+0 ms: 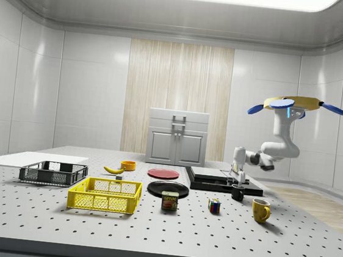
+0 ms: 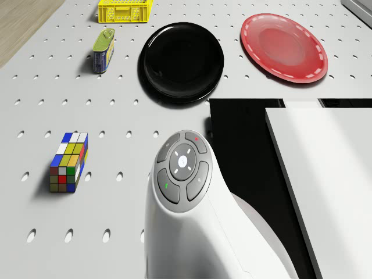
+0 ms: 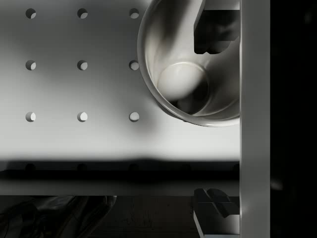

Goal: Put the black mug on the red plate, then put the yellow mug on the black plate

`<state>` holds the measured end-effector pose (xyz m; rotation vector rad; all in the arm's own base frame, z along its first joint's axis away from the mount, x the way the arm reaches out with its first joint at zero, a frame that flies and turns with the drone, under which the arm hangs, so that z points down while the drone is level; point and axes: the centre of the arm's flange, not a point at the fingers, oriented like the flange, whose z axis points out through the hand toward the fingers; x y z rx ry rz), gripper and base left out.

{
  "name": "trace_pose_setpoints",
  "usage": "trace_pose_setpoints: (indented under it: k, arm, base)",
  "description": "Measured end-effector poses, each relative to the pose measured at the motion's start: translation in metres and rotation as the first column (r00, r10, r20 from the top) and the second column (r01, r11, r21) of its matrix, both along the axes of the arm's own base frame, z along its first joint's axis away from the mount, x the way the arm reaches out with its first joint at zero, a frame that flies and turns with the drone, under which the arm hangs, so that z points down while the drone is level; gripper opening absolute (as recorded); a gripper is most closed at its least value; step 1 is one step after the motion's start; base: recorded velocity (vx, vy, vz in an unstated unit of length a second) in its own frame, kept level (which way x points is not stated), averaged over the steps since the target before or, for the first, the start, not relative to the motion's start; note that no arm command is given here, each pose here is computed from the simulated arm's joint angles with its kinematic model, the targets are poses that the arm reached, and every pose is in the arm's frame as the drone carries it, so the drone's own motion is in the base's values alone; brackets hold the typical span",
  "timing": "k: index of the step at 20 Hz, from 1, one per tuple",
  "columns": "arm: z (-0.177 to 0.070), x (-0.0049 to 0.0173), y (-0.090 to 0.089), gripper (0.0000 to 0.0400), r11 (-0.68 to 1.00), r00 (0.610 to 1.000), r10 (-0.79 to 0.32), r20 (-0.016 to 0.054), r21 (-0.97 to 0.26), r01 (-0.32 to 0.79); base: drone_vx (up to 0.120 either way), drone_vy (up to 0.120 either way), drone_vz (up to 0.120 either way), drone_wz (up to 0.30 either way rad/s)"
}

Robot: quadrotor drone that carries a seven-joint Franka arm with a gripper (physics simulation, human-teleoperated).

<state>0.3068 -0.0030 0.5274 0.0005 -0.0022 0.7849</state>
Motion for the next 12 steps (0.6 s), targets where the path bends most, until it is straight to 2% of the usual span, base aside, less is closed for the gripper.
trace_pose_setpoints:
  k: [12]
  arm:
    - [0.0090, 0.0000, -0.0010, 0.0400, 1.000, 1.000, 0.000, 0.0000, 0.000, 0.000]
  base:
    - [0.000, 0.000, 0.000, 0.000]
